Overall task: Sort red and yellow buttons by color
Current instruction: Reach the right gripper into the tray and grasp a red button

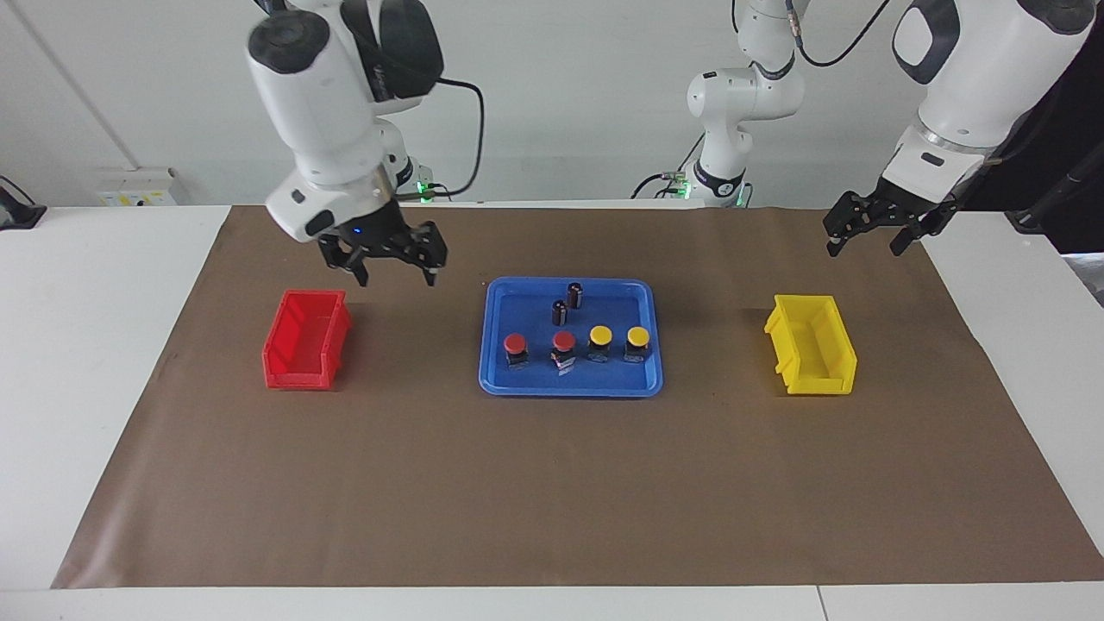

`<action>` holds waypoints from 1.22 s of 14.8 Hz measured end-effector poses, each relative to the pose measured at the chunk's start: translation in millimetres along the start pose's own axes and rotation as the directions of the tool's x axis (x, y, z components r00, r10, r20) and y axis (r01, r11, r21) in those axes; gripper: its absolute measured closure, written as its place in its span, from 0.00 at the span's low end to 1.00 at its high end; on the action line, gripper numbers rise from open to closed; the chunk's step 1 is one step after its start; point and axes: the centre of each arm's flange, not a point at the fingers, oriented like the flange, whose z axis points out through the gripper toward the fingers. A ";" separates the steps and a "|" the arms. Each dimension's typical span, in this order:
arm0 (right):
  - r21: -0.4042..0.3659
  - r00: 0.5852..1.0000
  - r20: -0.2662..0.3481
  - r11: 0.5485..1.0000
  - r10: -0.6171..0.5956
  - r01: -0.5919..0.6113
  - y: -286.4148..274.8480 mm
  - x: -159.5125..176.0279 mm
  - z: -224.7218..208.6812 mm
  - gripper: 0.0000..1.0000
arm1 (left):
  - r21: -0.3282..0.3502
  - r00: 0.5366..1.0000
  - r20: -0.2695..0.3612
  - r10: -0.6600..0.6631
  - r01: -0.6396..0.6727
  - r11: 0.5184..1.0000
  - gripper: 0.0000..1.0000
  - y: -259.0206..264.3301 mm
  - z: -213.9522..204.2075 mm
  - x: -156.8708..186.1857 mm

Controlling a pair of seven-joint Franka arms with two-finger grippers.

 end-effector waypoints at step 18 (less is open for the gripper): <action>-0.017 0.990 0.009 0.990 -0.143 0.143 -66.6 -60.2 185.5 0.26 | 0.000 1.000 0.000 0.000 0.000 1.000 0.00 0.0 0.0 0.0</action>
